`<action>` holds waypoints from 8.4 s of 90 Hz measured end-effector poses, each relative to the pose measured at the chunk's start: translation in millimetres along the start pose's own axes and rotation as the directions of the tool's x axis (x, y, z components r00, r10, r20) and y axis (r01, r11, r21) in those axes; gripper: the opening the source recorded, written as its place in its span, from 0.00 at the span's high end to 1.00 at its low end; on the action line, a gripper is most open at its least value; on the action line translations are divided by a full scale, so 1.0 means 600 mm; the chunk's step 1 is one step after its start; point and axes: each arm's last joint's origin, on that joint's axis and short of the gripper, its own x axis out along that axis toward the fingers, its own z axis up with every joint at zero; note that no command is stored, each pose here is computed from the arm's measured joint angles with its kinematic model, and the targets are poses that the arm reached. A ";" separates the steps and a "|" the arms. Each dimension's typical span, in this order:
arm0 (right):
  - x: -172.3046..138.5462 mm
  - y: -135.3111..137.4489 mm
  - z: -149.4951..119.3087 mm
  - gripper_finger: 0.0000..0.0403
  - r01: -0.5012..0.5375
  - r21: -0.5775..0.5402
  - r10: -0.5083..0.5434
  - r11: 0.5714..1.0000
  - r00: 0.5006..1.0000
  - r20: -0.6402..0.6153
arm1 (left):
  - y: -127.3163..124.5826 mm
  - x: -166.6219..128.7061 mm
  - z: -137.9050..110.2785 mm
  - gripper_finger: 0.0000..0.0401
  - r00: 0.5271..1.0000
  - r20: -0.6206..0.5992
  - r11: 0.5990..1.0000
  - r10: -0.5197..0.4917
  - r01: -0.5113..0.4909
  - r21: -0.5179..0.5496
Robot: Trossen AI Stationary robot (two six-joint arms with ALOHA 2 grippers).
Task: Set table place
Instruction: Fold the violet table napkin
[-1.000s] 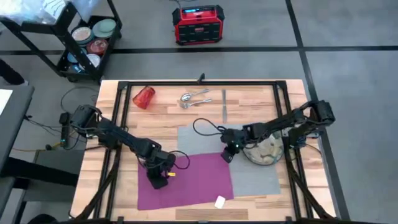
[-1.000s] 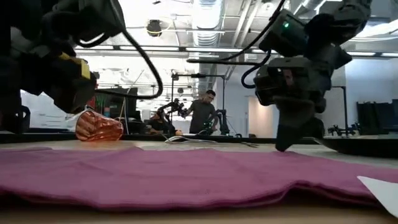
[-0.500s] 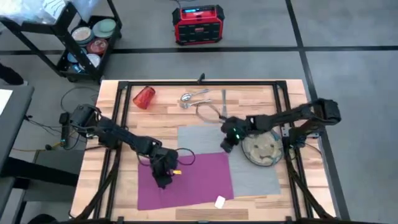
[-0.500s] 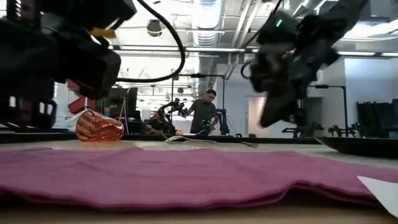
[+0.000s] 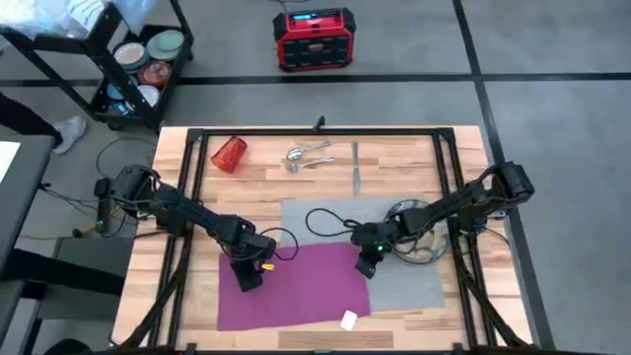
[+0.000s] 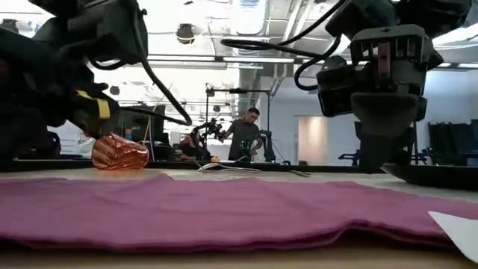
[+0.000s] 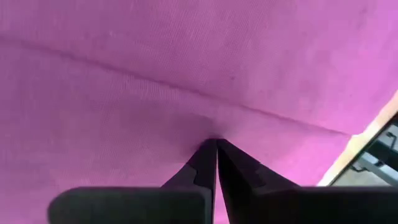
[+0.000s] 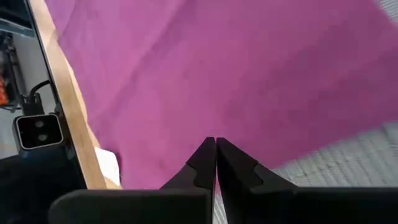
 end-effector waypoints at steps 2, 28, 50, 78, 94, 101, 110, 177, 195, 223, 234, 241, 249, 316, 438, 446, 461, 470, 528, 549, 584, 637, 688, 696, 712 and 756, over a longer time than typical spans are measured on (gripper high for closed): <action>0.001 -0.001 0.001 1.00 0.000 0.003 0.000 1.000 1.000 0.002 | 0.000 0.000 0.000 1.00 1.000 0.000 1.000 0.001 -0.001 0.001; -0.009 -0.029 0.024 1.00 0.059 0.037 -0.060 0.998 0.998 0.023 | -0.015 0.006 -0.001 1.00 0.999 0.040 0.998 -0.036 0.038 -0.040; -0.025 -0.065 0.050 1.00 0.127 0.059 -0.129 0.990 0.991 0.032 | -0.036 0.010 0.001 1.00 0.989 0.080 0.991 -0.123 0.127 -0.053; -0.056 -0.124 0.093 1.00 0.186 0.158 -0.204 0.970 0.974 0.102 | -0.055 0.015 -0.008 1.00 0.981 0.056 0.981 -0.188 0.190 -0.039; -0.073 -0.091 0.090 1.00 0.132 0.097 -0.146 0.986 0.978 0.152 | -0.050 0.014 -0.007 1.00 0.984 0.064 0.985 -0.164 0.167 -0.052; -0.070 -0.069 0.076 1.00 0.113 0.062 -0.120 0.992 0.983 0.140 | -0.045 0.014 -0.007 1.00 0.988 0.063 0.987 -0.143 0.147 -0.070; -0.064 -0.050 0.060 1.00 0.105 0.045 -0.110 0.993 0.985 0.132 | -0.040 0.015 -0.009 1.00 0.993 0.050 0.991 -0.108 0.112 -0.071; -0.023 0.007 -0.099 1.00 0.302 0.078 -0.297 0.950 0.953 -0.067 | 0.097 -0.057 0.070 1.00 0.993 0.115 0.999 0.017 -0.013 -0.039; -0.019 0.007 -0.109 1.00 0.264 0.133 -0.263 0.955 0.965 -0.025 | 0.124 -0.079 0.097 1.00 0.979 0.205 0.998 0.011 0.001 -0.058; -0.021 0.003 -0.092 1.00 0.257 0.173 -0.267 0.951 0.963 0.036 | 0.091 -0.136 0.139 1.00 0.937 0.349 1.000 0.004 -0.001 -0.009; -0.022 0.002 -0.089 1.00 0.258 0.176 -0.269 0.950 0.962 0.044 | 0.078 -0.154 0.149 1.00 0.923 0.384 1.000 -0.023 0.014 0.025; -0.022 0.001 -0.087 1.00 0.259 0.168 -0.270 0.951 0.962 0.047 | 0.070 -0.164 0.154 1.00 0.916 0.401 0.999 -0.036 0.024 0.037; -0.022 0.000 -0.085 1.00 0.260 0.168 -0.272 0.951 0.961 0.051 | 0.060 -0.175 0.159 1.00 0.907 0.418 0.998 -0.053 0.033 0.055; -0.125 -0.026 -0.027 1.00 0.355 0.220 -0.409 0.909 0.862 0.298 | -0.069 -0.150 0.158 1.00 0.676 0.722 0.979 0.147 0.005 -0.204; -0.290 -0.077 -0.037 0.43 0.510 0.003 -0.476 0.860 0.801 0.363 | -0.145 -0.178 0.314 0.65 0.771 0.498 0.918 0.397 -0.336 -0.212; -0.292 -0.082 -0.036 0.43 0.527 0.018 -0.498 0.850 0.791 0.354 | -0.149 -0.164 0.303 0.68 0.782 0.453 0.903 0.428 -0.392 -0.177; -0.276 -0.094 -0.041 0.43 0.511 0.060 -0.495 0.858 0.787 0.369 | -0.175 -0.152 0.283 0.73 0.765 0.468 0.886 0.443 -0.454 -0.097; -0.258 -0.098 -0.042 0.43 0.471 0.093 -0.461 0.877 0.773 0.435 | -0.185 -0.146 0.275 0.76 0.735 0.493 0.862 0.465 -0.504 -0.062; -0.204 -0.130 -0.035 0.43 0.426 0.157 -0.440 0.891 0.724 0.531 | -0.172 -0.090 0.275 0.76 0.731 0.511 0.840 0.452 -0.541 0.031; -0.197 -0.133 -0.033 0.43 0.441 0.156 -0.453 0.884 0.727 0.516 | -0.161 -0.082 0.274 0.76 0.711 0.509 0.808 0.485 -0.587 0.050; -0.196 -0.134 -0.032 0.43 0.454 0.165 -0.468 0.876 0.711 0.525 | -0.151 -0.068 0.270 0.76 0.692 0.500 0.763 0.521 -0.640 0.090; -0.196 -0.134 -0.031 0.43 0.451 0.169 -0.466 0.877 0.708 0.530 | -0.128 -0.100 0.267 0.76 0.590 0.443 0.696 0.675 -0.709 -0.116; -0.196 -0.131 -0.029 0.43 0.441 0.167 -0.455 0.882 0.707 0.541 | -0.131 -0.136 0.254 0.76 0.714 0.494 0.867 0.496 -0.430 -0.250; -0.196 -0.131 -0.029 0.43 0.449 0.153 -0.455 0.880 0.708 0.541 | -0.112 -0.134 0.251 0.76 0.769 0.520 0.927 0.372 -0.282 -0.246; -0.194 -0.129 -0.032 0.43 0.453 0.139 -0.452 0.880 0.714 0.535 | -0.067 -0.164 0.214 0.76 0.736 0.600 0.932 0.315 -0.122 -0.340; -0.194 -0.125 -0.029 0.43 0.434 0.132 -0.429 0.891 0.712 0.556 | -0.049 -0.159 0.193 0.76 0.731 0.635 0.940 0.249 -0.025 -0.340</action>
